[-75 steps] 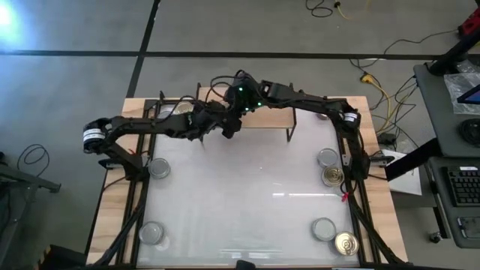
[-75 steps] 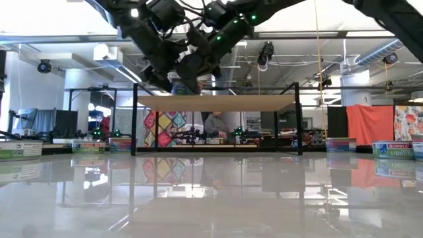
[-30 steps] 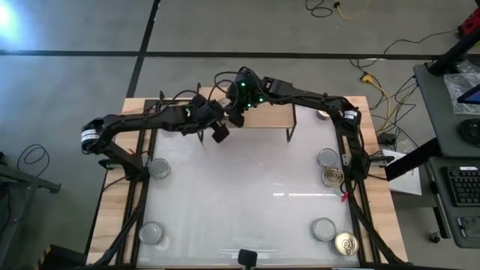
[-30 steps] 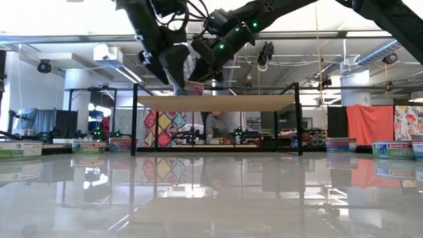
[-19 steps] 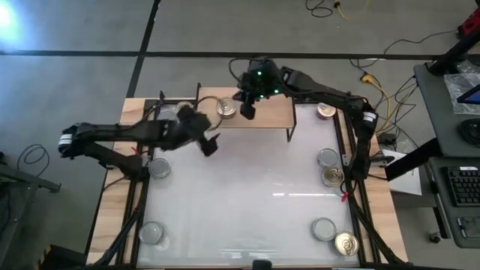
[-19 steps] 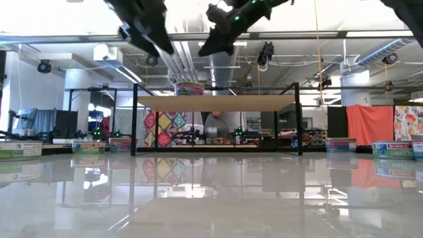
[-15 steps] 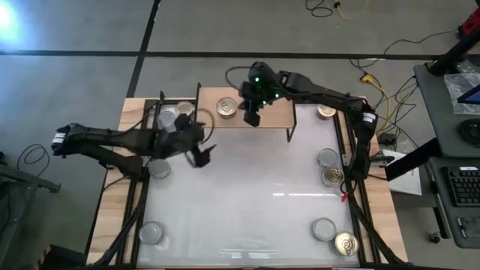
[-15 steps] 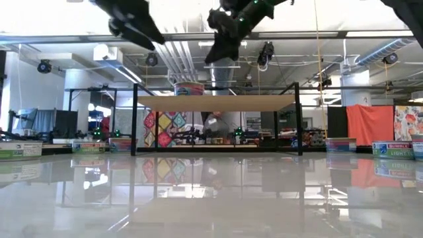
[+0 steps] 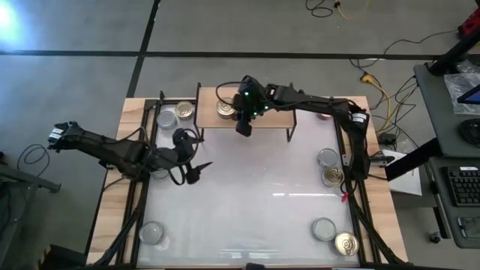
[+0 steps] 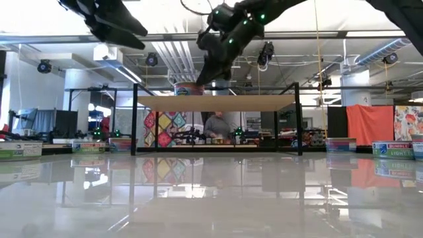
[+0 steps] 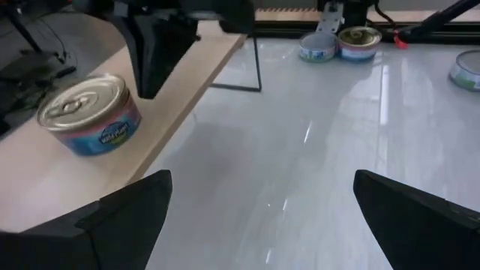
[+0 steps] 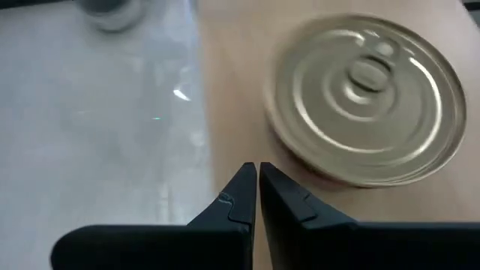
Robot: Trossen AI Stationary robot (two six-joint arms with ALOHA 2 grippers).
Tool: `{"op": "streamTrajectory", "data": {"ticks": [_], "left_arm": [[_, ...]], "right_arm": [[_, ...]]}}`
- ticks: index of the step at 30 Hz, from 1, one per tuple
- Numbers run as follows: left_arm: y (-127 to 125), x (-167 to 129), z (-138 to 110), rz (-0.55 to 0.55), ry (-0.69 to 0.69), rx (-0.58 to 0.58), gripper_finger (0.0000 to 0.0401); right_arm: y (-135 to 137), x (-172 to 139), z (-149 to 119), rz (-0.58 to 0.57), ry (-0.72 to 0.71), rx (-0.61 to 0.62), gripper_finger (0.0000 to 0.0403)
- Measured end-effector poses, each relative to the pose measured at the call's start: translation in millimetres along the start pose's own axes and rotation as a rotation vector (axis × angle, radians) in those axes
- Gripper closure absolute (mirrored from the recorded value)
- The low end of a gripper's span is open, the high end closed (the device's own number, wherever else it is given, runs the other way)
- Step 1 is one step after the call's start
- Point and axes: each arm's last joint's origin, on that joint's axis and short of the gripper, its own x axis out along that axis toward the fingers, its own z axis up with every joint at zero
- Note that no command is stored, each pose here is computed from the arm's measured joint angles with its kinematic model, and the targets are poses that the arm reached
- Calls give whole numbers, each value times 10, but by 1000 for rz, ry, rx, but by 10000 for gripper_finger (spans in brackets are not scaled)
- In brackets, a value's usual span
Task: Stack canned seafood by type on shelf
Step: Put the blue-pink tuna can on the shelf
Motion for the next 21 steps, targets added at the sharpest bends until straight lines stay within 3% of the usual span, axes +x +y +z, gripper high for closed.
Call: {"op": "streamTrajectory", "data": {"ticks": [7, 21], "left_arm": [[32, -41, -20, 22, 86, -27, 1], [-30, 78, -118, 46, 136, -34, 1]], "right_arm": [[-93, 68, 55, -144, -61, -15, 390], [-264, 400, -40, -185, -69, 0, 390]]}}
